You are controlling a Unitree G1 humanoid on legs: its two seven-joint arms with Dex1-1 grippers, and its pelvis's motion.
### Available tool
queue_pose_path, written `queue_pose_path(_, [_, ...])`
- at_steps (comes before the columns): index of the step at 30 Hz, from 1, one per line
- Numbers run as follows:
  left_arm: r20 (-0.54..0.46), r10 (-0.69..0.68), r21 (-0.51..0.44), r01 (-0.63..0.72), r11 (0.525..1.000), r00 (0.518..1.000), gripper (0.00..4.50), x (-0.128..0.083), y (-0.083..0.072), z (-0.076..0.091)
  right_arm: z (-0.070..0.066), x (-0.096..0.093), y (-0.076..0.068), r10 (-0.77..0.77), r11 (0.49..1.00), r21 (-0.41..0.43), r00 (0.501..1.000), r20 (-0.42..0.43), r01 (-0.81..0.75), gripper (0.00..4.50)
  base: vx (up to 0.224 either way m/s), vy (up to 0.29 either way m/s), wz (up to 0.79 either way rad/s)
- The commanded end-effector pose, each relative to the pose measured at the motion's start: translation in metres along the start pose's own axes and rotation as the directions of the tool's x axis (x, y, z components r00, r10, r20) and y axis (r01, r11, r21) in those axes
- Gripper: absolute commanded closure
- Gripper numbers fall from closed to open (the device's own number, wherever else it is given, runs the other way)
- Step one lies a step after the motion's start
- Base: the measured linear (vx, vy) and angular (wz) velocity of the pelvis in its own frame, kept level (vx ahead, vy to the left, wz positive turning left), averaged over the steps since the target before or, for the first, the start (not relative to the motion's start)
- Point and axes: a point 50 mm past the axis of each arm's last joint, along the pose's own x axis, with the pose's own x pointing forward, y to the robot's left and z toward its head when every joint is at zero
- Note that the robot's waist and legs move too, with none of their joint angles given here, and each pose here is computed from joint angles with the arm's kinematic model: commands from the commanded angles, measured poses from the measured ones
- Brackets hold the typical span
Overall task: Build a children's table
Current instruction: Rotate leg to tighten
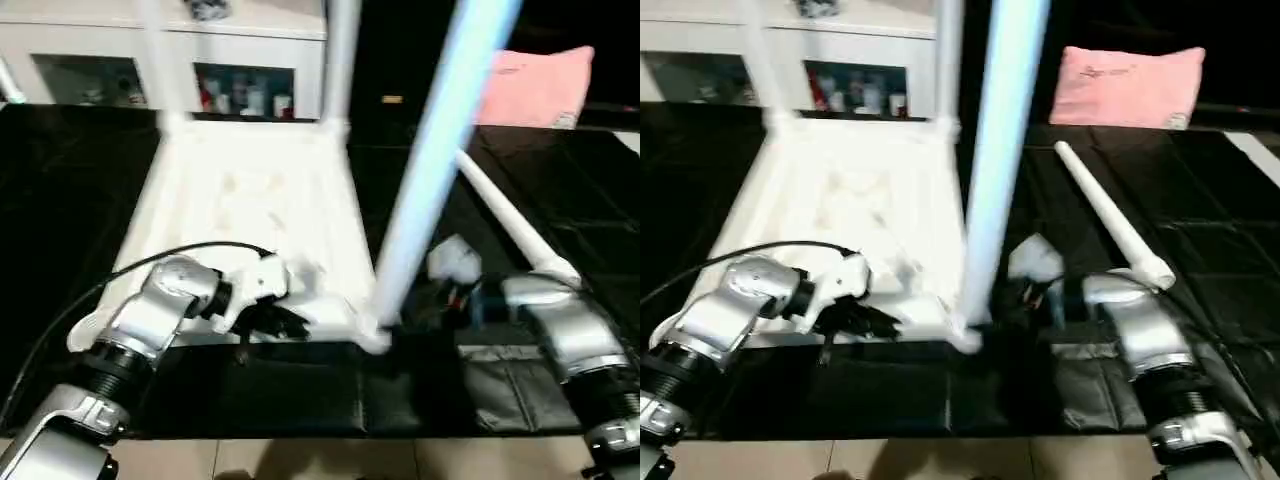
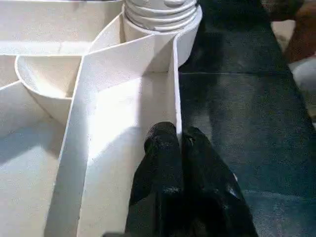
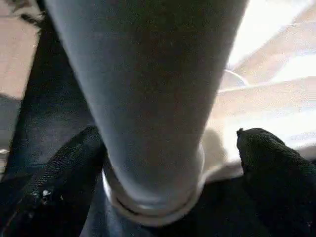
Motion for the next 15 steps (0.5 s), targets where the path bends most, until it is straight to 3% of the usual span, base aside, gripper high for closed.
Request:
queue_pose_path(1, [-0.006, -0.088, 0.080, 0.088, 0.993, 0.996, 4.50, 0.0074, -0.0005, 0.0136, 0.0038, -0.0009, -0.0024, 0.043, 0.999, -0.025, 0.999, -0.017, -0.043, 0.06, 0.000, 0.000, 0.00])
queue_pose_path(6, [-0.011, -0.099, 0.091, 0.100, 0.991, 0.995, 4.50, 0.0075, 0.0004, 0.0138, 0.0055, 0.0010, -0.0038, 0.089, 0.996, -0.023, 0.996, -0.014, -0.089, 0.06, 0.000, 0.000, 0.00])
queue_pose_path(7, [-0.012, -0.100, 0.093, 0.101, 0.991, 0.995, 4.50, 0.0073, 0.0007, 0.0138, 0.0059, 0.0011, -0.0044, 0.096, 0.995, -0.023, 0.995, -0.012, -0.096, 0.33, 0.000, 0.000, 0.00])
queue_pose_path(15, [-0.020, -0.100, 0.100, 0.101, 0.990, 0.995, 4.50, 0.0061, 0.0018, 0.0119, 0.0051, 0.0003, -0.0026, 0.149, 0.989, 0.000, 0.989, 0.004, -0.149, 0.96, 0.000, 0.000, 0.00])
